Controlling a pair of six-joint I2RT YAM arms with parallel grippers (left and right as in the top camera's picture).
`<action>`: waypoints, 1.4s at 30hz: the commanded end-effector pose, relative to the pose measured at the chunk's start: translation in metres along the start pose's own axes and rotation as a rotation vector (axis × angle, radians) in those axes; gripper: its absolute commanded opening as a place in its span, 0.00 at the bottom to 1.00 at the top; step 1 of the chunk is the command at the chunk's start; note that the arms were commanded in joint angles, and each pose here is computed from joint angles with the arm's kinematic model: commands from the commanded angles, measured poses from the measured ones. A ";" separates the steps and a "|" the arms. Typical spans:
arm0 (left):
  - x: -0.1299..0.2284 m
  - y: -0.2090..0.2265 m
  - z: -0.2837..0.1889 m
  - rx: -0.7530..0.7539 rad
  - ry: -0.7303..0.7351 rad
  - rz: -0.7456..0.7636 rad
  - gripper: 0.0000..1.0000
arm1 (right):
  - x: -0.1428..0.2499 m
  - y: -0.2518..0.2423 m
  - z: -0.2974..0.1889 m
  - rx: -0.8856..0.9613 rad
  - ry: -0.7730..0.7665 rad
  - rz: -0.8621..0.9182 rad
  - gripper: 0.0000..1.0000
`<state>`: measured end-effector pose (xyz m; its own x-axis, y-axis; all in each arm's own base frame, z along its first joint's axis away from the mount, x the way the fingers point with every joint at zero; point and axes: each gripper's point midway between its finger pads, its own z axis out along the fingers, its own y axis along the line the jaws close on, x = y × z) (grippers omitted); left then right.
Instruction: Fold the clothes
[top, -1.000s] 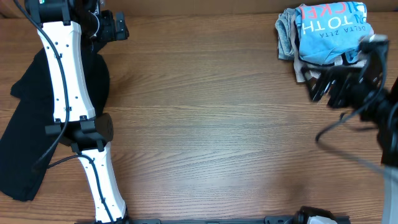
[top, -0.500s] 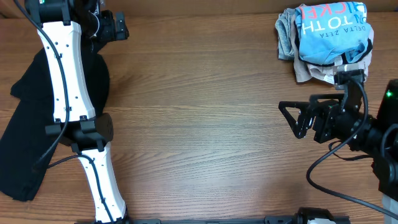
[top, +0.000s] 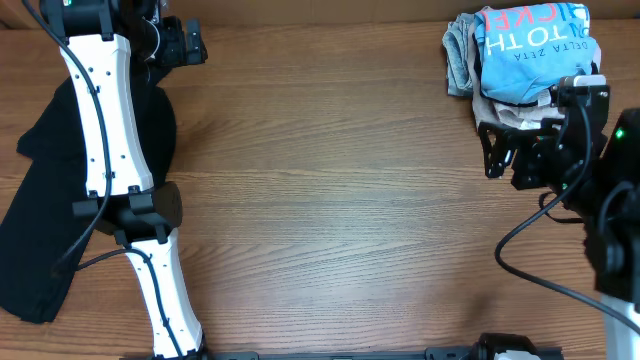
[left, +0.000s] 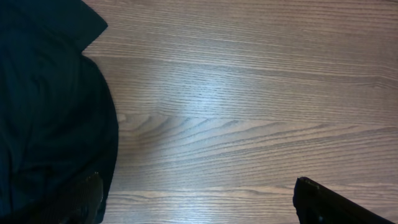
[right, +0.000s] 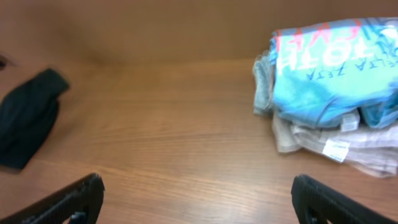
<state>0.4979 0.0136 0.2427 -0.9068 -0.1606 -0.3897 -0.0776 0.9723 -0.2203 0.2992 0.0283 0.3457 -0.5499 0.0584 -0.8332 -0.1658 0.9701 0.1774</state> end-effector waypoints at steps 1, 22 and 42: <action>0.001 0.004 0.004 -0.008 0.009 0.013 1.00 | 0.015 -0.005 0.005 0.027 -0.070 -0.035 1.00; 0.001 0.004 0.004 -0.008 0.009 0.013 1.00 | 0.171 0.003 0.046 -0.089 -0.478 -0.177 1.00; 0.001 0.004 0.004 -0.008 0.009 0.013 1.00 | 0.176 0.002 0.044 -0.086 -0.551 -0.196 1.00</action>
<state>0.4977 0.0136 0.2426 -0.9071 -0.1606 -0.3890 -0.0779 0.9724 -0.2200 0.2392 0.0495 0.1771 -0.0092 0.0136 -0.9999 -0.2925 0.9561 0.0157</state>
